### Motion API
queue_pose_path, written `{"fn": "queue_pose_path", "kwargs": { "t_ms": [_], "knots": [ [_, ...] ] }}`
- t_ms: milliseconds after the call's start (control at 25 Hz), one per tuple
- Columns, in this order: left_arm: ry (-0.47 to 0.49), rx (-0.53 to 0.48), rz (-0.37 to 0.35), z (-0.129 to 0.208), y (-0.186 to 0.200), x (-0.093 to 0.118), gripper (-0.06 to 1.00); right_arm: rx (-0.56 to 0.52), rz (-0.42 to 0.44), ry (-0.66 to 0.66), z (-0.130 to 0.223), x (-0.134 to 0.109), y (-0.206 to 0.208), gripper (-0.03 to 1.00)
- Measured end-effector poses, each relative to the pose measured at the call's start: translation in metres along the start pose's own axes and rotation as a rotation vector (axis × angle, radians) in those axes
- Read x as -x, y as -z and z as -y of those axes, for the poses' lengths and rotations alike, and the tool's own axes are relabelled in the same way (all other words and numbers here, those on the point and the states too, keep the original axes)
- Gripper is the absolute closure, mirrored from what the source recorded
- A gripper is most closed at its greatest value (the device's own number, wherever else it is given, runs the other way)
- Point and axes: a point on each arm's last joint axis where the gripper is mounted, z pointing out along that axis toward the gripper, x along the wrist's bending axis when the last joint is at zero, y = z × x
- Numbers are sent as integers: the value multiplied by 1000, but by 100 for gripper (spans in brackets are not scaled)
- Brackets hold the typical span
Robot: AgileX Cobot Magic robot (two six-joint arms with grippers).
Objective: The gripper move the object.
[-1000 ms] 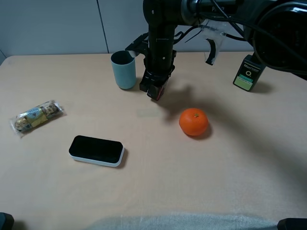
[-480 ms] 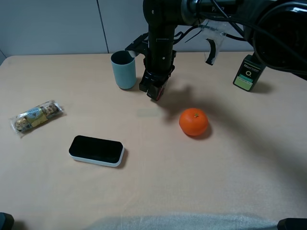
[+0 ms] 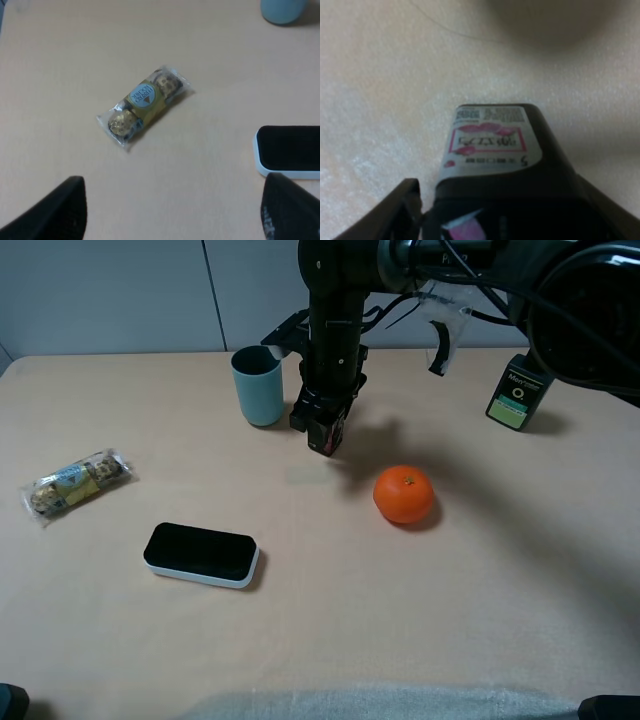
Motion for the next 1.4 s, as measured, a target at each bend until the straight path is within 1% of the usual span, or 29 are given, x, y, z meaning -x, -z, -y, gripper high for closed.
{"fn": "queue_pose_path", "kwargs": {
  "t_ms": [80, 240, 360, 560, 760, 1000, 1120, 1200, 1400],
  "knots": [
    [0, 0, 0, 0, 0, 0, 23, 0, 2, 0, 0, 0, 0, 49],
    [0, 0, 0, 0, 0, 0, 23, 1, 9, -18, 0, 1, 0, 37],
    [0, 0, 0, 0, 0, 0, 23, -1, 17, -37, 0, 2, 0, 34],
    [0, 0, 0, 0, 0, 0, 23, 24, 27, -47, -1, 2, 8, 33],
    [0, 0, 0, 0, 0, 0, 23, 70, 41, -86, -1, 3, 33, 33],
    [0, 0, 0, 0, 0, 0, 23, 98, 59, -163, 9, 14, 65, 33],
    [0, 0, 0, 0, 0, 0, 23, 112, 64, -219, 17, 20, 85, 33],
    [0, 0, 0, 0, 0, 0, 23, 132, 69, -279, 22, 26, 97, 33],
    [0, 0, 0, 0, 0, 0, 23, 161, 116, -414, 43, 42, 125, 33]
  ]
}}
